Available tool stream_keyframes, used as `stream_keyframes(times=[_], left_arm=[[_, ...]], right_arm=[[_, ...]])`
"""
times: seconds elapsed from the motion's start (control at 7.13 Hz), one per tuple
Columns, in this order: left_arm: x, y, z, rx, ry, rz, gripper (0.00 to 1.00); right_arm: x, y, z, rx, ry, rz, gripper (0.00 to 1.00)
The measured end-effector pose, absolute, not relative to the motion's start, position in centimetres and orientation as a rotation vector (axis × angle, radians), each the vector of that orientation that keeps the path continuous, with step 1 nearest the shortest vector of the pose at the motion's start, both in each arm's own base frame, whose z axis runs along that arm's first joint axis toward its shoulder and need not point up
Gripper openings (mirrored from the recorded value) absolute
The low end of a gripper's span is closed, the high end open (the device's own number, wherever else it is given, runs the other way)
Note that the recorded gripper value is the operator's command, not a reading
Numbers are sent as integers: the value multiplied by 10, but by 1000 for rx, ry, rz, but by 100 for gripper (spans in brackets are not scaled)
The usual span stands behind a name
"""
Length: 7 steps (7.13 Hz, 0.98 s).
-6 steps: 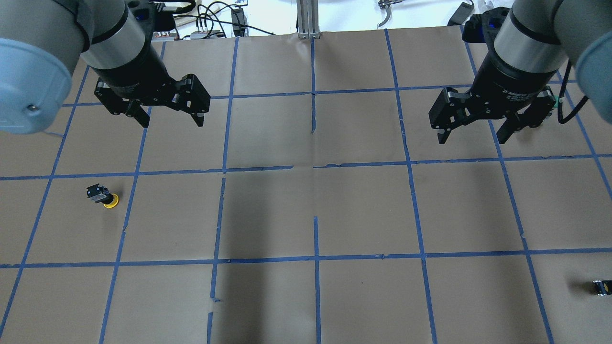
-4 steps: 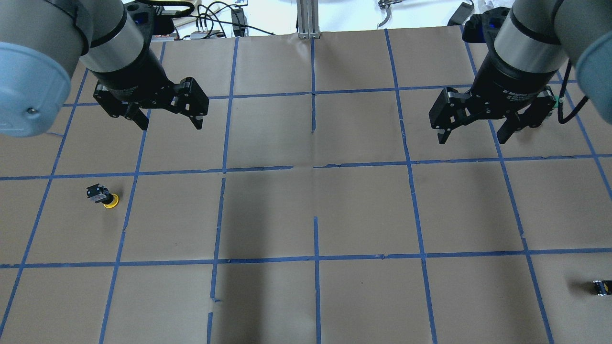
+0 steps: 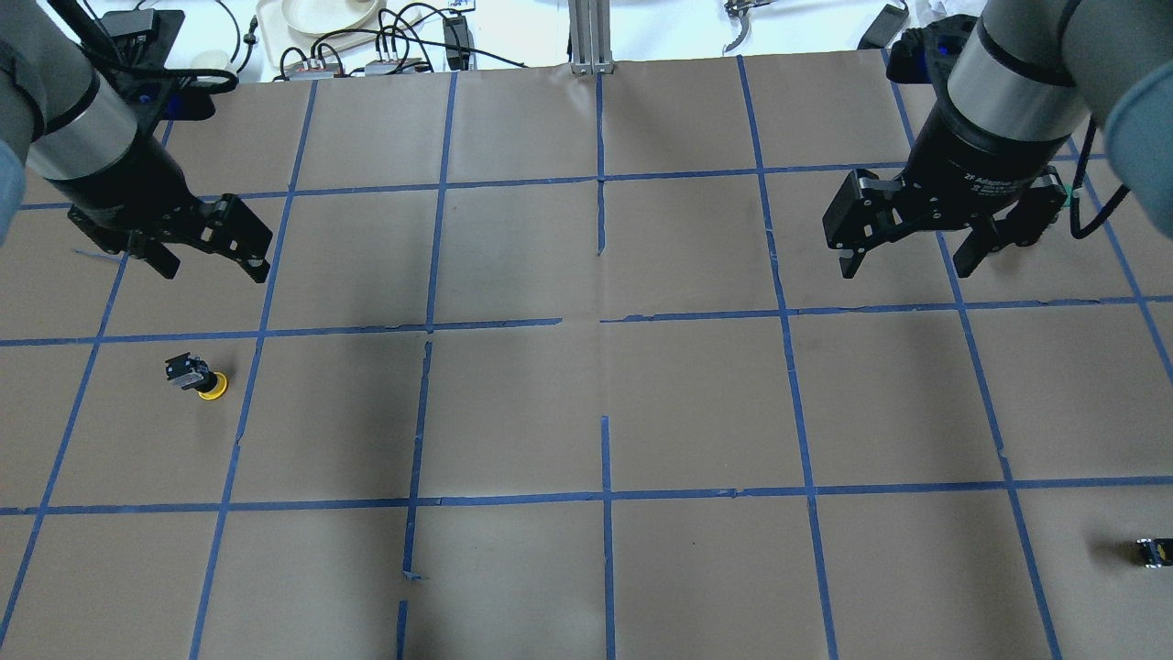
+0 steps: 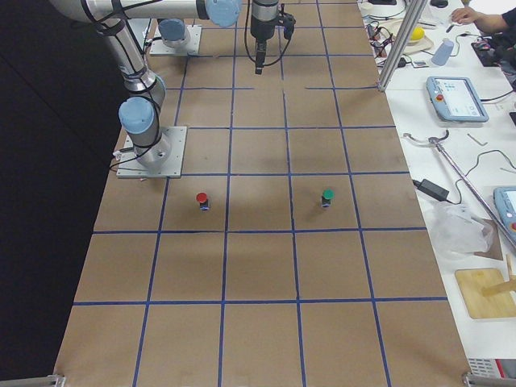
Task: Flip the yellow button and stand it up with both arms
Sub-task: 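Reach the open left gripper over the lying yellow button, then lower the left gripper onto the lying yellow button and close on it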
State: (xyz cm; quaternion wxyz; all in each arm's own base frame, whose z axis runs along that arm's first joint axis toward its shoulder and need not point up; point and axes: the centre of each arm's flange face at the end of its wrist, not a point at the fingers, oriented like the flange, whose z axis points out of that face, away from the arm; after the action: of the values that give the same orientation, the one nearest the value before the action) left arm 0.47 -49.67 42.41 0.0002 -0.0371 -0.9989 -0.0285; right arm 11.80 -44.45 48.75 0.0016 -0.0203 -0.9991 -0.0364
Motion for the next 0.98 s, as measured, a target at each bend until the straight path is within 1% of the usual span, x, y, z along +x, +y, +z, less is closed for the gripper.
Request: stream_keyframes(times=[0.42, 0.98], left_arm=[[88, -519, 343, 63, -3133, -110, 100], [149, -533, 246, 205, -3129, -121, 99]], right_arm=[[118, -444, 487, -65, -3135, -116, 100], [118, -445, 488, -60, -3136, -111, 100]])
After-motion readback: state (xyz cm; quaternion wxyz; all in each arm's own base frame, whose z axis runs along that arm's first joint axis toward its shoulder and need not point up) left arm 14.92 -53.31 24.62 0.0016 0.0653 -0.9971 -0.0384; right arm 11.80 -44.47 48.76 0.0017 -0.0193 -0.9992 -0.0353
